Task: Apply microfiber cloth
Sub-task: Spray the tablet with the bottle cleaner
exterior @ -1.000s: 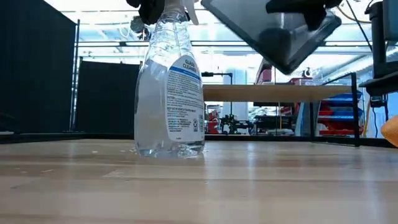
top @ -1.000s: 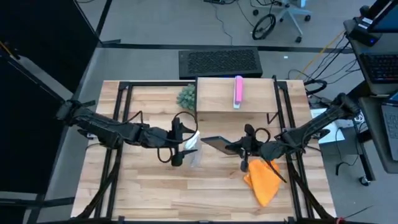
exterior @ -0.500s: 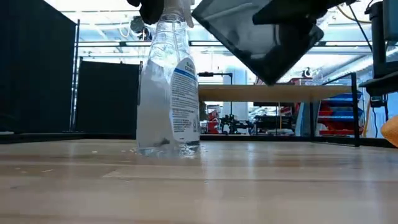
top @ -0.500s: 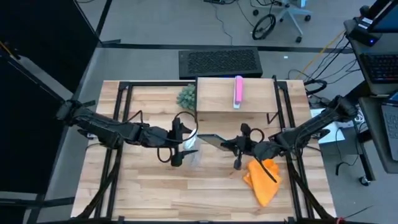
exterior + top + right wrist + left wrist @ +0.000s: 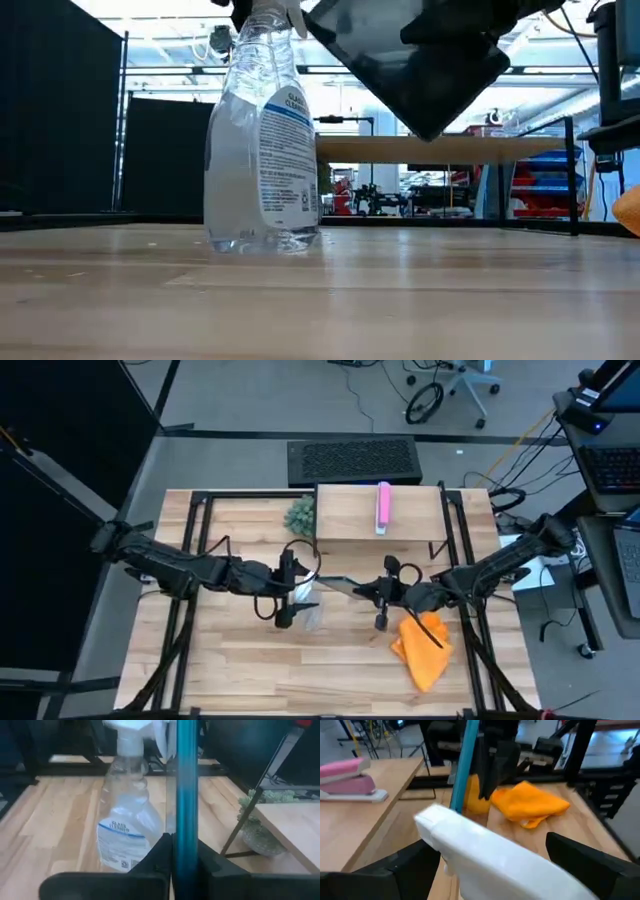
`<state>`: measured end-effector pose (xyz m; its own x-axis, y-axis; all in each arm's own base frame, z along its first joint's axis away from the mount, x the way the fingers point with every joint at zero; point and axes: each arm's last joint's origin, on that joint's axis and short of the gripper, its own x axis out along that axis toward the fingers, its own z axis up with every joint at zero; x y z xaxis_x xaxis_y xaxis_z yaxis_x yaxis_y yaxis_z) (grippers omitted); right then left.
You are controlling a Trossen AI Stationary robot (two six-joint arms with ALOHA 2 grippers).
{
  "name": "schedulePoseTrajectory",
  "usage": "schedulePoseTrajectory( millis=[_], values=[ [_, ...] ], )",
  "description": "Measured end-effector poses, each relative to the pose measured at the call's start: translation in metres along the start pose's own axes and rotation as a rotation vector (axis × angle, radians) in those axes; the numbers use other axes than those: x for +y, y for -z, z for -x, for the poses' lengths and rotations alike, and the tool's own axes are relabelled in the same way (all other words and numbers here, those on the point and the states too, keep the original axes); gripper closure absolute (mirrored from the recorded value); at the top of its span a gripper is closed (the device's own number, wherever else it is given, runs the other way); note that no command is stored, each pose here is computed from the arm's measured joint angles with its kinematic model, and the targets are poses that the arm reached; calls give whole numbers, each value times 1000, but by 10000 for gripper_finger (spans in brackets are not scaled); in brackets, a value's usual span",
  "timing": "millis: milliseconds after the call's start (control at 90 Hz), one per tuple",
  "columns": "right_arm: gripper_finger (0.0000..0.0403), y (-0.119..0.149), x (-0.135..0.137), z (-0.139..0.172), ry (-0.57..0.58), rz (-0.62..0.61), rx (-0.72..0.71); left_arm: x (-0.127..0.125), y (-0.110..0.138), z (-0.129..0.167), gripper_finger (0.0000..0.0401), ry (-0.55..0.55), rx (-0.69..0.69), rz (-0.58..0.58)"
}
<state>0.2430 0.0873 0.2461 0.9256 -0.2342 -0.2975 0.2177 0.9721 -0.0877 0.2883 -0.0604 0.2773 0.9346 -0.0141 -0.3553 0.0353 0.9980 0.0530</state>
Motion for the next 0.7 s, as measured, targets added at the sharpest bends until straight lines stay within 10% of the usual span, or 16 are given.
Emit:
schedulePoseTrajectory(
  millis=[356,700],
  values=[
    [394,-20,-32,10,274,-61,-99,-2,2,0,61,40,19,-33],
    [394,-23,-39,-5,275,-96,-138,-2,0,-1,119,67,-3,-83]
  ],
)
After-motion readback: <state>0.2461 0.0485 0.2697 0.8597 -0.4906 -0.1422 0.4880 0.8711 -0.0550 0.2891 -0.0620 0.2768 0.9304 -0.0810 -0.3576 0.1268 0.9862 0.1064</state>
